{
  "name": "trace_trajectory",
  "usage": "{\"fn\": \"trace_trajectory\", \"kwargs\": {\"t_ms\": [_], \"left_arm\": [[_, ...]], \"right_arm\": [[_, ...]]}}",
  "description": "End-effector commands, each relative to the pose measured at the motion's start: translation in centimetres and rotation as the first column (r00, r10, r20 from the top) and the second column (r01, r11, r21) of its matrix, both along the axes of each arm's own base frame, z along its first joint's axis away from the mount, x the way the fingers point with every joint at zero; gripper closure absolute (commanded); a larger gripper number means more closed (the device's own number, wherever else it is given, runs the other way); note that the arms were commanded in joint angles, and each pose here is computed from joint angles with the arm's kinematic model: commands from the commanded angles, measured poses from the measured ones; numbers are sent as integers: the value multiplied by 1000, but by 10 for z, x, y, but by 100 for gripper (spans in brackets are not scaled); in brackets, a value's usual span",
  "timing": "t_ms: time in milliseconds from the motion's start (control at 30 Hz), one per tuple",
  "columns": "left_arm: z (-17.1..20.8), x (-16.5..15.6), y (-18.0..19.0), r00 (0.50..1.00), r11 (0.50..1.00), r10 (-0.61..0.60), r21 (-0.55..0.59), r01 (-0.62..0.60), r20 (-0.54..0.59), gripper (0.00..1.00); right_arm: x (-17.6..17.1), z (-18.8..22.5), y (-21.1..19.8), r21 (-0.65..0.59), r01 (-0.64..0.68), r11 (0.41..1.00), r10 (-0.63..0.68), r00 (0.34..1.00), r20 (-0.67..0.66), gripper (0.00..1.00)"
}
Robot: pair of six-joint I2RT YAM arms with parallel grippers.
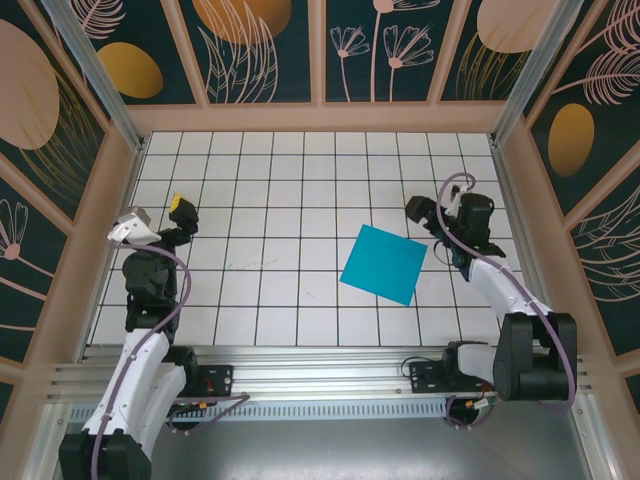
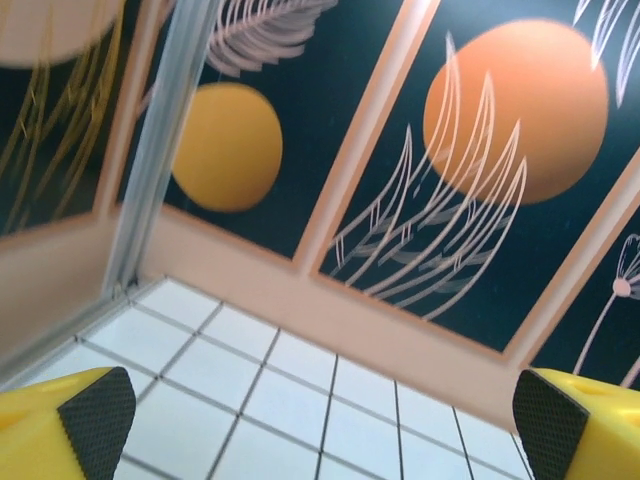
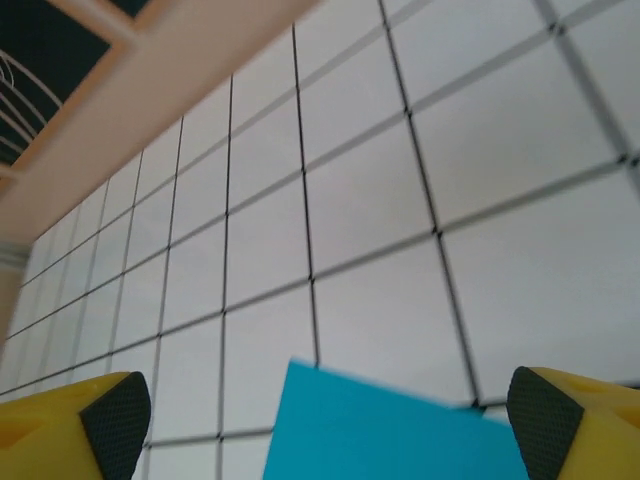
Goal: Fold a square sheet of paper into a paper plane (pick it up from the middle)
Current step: Move the square sheet of paper to the center of the table.
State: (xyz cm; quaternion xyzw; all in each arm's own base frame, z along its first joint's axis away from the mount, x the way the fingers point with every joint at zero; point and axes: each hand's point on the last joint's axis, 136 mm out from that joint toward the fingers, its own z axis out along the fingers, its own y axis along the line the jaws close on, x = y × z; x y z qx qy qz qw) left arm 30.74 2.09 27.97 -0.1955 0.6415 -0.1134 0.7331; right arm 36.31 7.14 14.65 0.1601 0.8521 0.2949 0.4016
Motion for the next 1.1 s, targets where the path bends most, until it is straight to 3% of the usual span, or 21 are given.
{"fn": "trace_trajectory", "kwargs": {"t_ms": [0,67,200,367,500,733,1067], "left_arm": [[-39,8,-12,980,981,-87,-188,53,-178,1],[-54,11,-20,968,968,-136,-236,85,-210,1],[-70,18,-57,912,910,-348,-313,272,-217,1],[-101,28,-84,813,835,-496,-424,350,-304,1],[-124,27,-90,768,819,-526,-463,340,-366,1],[-147,16,-91,734,825,-529,-458,330,-426,1],[-145,17,-86,747,845,-501,-432,314,-438,1]], "right_arm": [[-21,-20,34,132,-82,988,101,984,-144,9],[-23,-29,40,109,-68,992,87,980,-179,11],[-21,-39,73,121,-137,983,161,961,-223,17],[-4,-67,100,63,-175,983,186,925,-331,34],[3,-87,115,25,-183,983,178,907,-382,37],[1,-117,123,-42,-181,983,142,877,-459,38],[-14,-148,171,-17,-370,929,308,797,-519,40]]}}
